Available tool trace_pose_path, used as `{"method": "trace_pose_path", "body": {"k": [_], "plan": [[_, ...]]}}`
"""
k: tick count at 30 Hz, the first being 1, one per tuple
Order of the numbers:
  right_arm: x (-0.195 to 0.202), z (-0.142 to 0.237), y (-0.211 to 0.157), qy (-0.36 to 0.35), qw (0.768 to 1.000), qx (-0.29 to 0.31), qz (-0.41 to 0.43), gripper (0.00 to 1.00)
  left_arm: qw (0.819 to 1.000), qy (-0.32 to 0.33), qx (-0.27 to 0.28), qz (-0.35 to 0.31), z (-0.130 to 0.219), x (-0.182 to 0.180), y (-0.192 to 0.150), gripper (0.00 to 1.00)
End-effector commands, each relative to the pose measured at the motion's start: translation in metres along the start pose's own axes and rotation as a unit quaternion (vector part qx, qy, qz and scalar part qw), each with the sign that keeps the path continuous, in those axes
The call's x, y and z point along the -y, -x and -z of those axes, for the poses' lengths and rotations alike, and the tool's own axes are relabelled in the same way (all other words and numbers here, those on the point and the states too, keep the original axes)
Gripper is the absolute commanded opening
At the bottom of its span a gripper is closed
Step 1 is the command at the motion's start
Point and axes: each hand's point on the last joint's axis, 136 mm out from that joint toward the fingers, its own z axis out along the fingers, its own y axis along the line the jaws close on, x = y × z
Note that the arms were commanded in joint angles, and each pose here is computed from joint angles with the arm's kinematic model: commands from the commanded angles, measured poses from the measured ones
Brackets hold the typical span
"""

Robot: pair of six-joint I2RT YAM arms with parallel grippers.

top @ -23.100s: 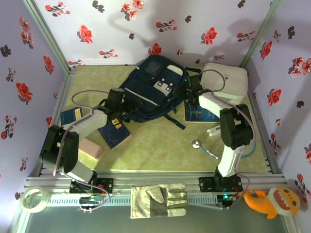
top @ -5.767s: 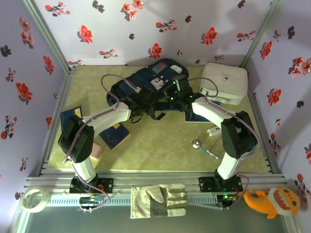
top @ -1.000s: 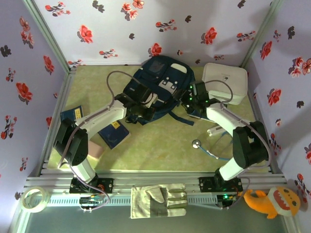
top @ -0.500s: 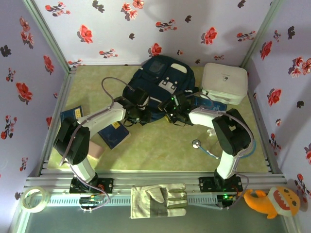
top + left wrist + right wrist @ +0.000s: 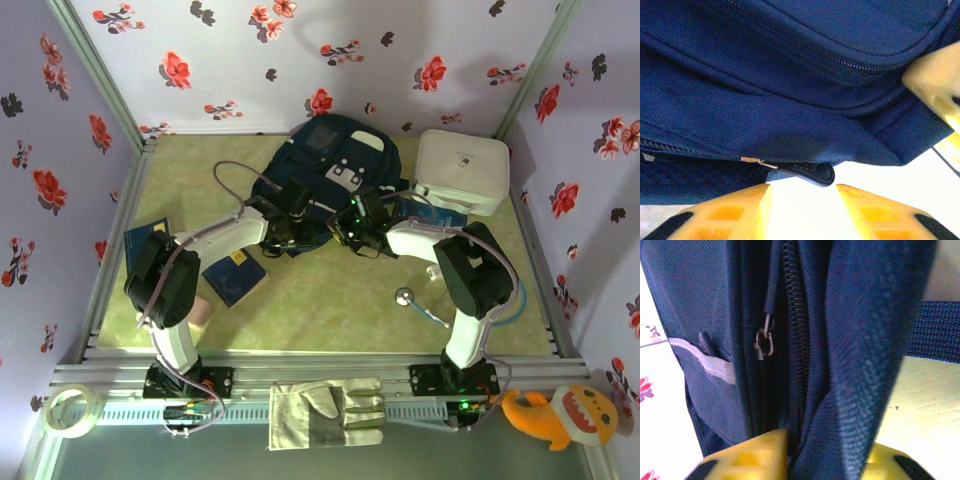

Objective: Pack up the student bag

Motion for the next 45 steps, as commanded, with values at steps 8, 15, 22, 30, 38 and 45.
{"method": "trace_pose_path", "body": {"k": [8,15,22,30,38,45], "plan": [[-0.051,0.012,-0.001,0.083,0.996,-0.002,0.03,0.19,0.997,0.003,0.029,0.069,0.005,-0.005,0.022,0.44],[-0.062,0.022,-0.002,0.1,0.994,-0.001,0.037,0.19,0.994,0.055,0.039,0.087,0.002,-0.027,0.023,0.41],[-0.061,0.03,0.004,0.089,0.994,0.022,0.052,0.18,0.991,0.093,0.045,0.089,0.008,-0.044,0.018,0.28],[-0.058,0.028,0.008,0.083,0.995,0.027,0.056,0.18,0.989,0.105,0.047,0.089,0.015,-0.056,0.014,0.22],[-0.061,0.025,0.005,0.089,0.994,0.018,0.058,0.19,0.996,0.068,0.034,0.053,0.011,-0.036,0.021,0.42],[-0.063,0.028,0.005,0.092,0.994,0.019,0.062,0.19,0.996,0.087,0.007,0.035,0.0,-0.04,0.016,0.45]]}}
